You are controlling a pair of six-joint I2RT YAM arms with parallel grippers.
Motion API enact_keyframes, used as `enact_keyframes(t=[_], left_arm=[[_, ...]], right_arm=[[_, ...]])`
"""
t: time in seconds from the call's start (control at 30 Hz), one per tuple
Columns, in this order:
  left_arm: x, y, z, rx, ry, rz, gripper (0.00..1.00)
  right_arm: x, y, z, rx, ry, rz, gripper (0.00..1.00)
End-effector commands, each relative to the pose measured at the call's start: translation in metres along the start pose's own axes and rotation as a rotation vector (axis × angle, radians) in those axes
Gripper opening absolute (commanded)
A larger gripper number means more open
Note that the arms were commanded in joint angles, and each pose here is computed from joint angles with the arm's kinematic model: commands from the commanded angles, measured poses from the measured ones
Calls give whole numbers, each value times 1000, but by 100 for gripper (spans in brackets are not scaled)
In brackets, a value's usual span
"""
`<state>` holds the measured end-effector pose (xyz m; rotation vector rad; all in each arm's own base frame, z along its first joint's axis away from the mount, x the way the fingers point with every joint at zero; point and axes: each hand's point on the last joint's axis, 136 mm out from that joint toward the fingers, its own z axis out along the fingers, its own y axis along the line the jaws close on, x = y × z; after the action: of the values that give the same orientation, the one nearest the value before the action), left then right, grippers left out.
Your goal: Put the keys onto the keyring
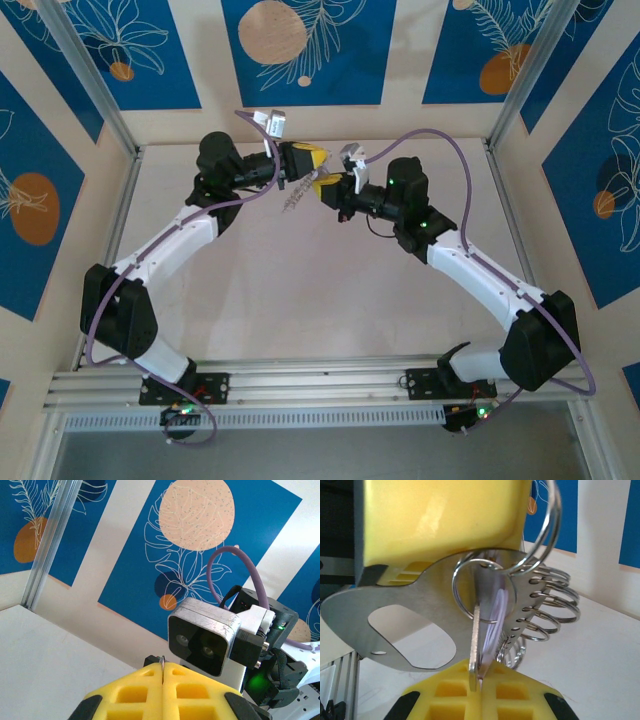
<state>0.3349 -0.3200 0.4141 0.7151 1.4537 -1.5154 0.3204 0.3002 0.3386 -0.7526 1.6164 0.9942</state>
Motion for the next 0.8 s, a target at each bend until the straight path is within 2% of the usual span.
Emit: enact_keyframes(t=[0.0, 0.07, 0.17, 0.23, 0.47, 0.77], left_arm=[[-7, -15, 5, 55, -20, 42, 0], [-7, -14, 6, 54, -20, 41, 0], [-7, -13, 5, 48, -25, 38, 0], [-8, -11, 5, 43, -33, 36, 0], [-10, -10, 6, 58, -62, 9, 0], [-12, -4, 4, 52, -111, -36, 0]], right_arm=[[11, 9, 6, -42, 51, 4, 0], [10, 6, 4, -31, 47, 12, 0], [9, 3, -3, -10, 42, 31, 28], [10, 0, -12, 5, 36, 42, 36], [15, -3, -47, 77, 8, 55, 38], [-23, -1, -65, 132, -111, -7, 42]])
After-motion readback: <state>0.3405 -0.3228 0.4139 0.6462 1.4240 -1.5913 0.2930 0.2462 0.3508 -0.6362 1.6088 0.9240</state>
